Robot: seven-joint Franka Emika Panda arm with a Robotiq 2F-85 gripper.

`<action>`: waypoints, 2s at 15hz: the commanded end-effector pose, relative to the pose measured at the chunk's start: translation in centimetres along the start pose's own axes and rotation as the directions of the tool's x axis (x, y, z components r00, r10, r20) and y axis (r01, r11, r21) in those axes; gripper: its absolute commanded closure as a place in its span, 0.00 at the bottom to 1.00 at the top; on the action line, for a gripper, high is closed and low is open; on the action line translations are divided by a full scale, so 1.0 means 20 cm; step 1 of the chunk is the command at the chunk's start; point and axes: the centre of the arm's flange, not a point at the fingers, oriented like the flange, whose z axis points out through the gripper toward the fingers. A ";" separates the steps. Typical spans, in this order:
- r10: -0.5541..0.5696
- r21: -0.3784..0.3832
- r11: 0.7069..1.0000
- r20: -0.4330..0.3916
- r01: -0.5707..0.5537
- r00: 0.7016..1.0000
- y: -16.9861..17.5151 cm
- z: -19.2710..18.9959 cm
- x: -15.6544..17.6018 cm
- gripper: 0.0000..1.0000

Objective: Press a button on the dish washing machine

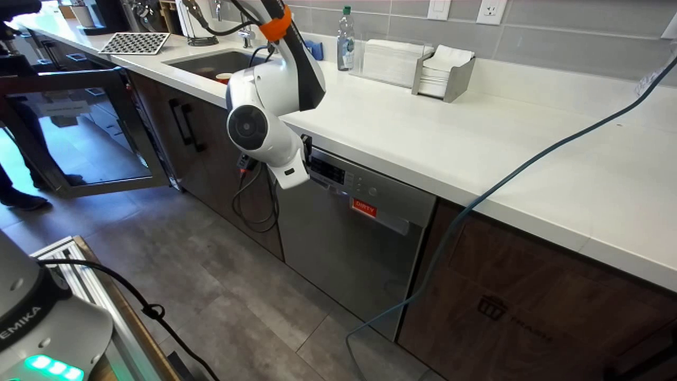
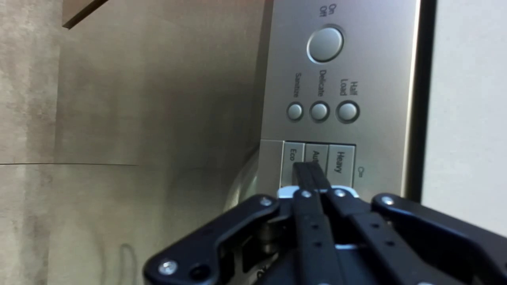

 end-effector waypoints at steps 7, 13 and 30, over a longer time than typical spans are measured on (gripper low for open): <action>-0.079 0.008 0.997 -0.057 0.079 0.995 -0.01 -0.01 -0.02 1.00; -0.223 -0.096 0.972 -0.084 0.214 0.971 -0.02 -0.09 -0.01 1.00; -0.612 -0.394 0.636 0.266 0.664 0.745 -0.06 -0.36 -0.31 0.00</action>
